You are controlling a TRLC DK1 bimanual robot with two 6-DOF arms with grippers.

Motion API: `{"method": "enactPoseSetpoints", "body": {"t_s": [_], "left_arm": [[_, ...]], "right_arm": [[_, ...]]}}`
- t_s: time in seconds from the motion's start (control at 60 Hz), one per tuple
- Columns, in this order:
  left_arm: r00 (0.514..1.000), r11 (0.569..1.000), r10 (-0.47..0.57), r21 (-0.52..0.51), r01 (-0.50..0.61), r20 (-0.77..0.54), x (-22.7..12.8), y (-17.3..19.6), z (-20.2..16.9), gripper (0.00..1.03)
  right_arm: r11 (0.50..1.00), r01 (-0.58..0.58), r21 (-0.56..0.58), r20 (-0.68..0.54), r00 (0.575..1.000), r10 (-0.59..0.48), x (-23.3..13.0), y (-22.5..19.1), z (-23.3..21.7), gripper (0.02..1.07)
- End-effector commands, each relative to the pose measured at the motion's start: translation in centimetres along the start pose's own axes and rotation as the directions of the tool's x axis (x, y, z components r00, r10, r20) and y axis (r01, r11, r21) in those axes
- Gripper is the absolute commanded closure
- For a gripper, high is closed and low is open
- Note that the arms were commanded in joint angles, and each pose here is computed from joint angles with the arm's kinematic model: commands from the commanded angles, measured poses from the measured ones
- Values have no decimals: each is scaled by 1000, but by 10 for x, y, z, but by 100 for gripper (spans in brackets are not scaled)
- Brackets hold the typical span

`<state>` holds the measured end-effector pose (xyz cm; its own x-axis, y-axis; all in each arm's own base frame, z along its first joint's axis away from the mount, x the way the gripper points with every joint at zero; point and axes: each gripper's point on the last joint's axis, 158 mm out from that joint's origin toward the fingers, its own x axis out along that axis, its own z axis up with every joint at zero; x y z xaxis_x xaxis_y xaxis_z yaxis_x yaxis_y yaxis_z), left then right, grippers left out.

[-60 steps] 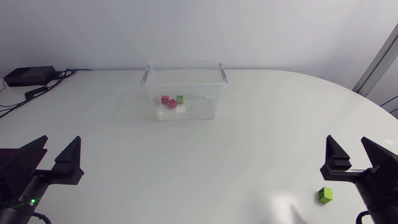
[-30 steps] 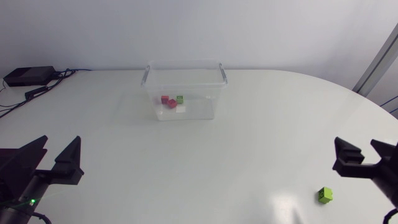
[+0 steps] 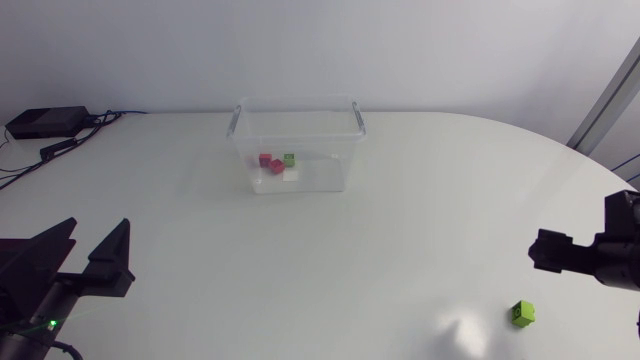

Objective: Place the duplo bricks in the container

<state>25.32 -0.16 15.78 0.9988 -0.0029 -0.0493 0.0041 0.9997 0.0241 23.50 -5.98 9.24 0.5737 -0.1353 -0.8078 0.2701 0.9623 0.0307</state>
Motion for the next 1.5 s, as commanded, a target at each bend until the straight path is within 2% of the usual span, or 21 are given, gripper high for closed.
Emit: {"method": "enactPoseSetpoints", "body": {"t_s": [0.0, 0.117, 0.233, 0.367, 0.467, 0.75, 0.95, 1.067, 1.167, 1.233, 1.25, 1.317, 1.483], "left_arm": [[1000, 1000, -3, 3, 3, 1, 1, -1, -5, 4], [1000, 1000, -3, 3, 3, 1, 1, -1, -5, 4], [1000, 1000, -3, 3, 3, 2, 0, -1, -4, 4], [1000, 1000, -3, 3, 3, 1, 1, -1, -5, 4], [1000, 1000, -3, 3, 3, 1, 1, -1, -5, 4], [1000, 1000, -3, 3, 3, 1, 1, -1, -5, 4], [1000, 1000, -5, 3, 5, -1, 1, -2, -5, 4], [1000, 1000, -5, 3, 5, -1, 1, -2, -5, 4], [1000, 1000, -6, 3, 6, 1, 1, -2, -5, 4], [1000, 1000, -5, 3, 5, 1, 1, -2, -5, 4], [1000, 1000, -5, 3, 5, 1, 1, -2, -5, 4], [1000, 1000, -5, 3, 5, 1, 1, -2, -5, 4], [1000, 1000, -6, 3, 6, 1, 1, -2, -5, 4]], "right_arm": [[999, 6, 43, -82, 997, -3, 11, -2, -20, 7], [997, 6, 78, -208, 978, 11, 22, -5, -39, 7], [991, -29, 129, -344, 936, 73, 31, 1, -62, 7], [986, -48, 158, -412, 905, 110, 38, 5, -75, 7], [983, -26, 183, -511, 852, 118, 48, 3, -94, 7], [983, 2, 185, -565, 818, 105, 67, 0, -111, 7], [982, 42, 184, -622, 779, 83, 73, -5, -124, 8], [983, 57, 173, -610, 790, 62, 77, -10, -118, 24], [987, 43, 158, -561, 826, 54, 80, -9, -109, 59], [992, 42, 120, -530, 848, 28, 82, -12, -104, 71], [995, 52, 83, -520, 854, -1, 83, -13, -103, 77], [997, 50, 59, -526, 850, -11, 84, -13, -105, 83], [998, 38, 49, -542, 841, -6, 83, -12, -114, 89]]}}
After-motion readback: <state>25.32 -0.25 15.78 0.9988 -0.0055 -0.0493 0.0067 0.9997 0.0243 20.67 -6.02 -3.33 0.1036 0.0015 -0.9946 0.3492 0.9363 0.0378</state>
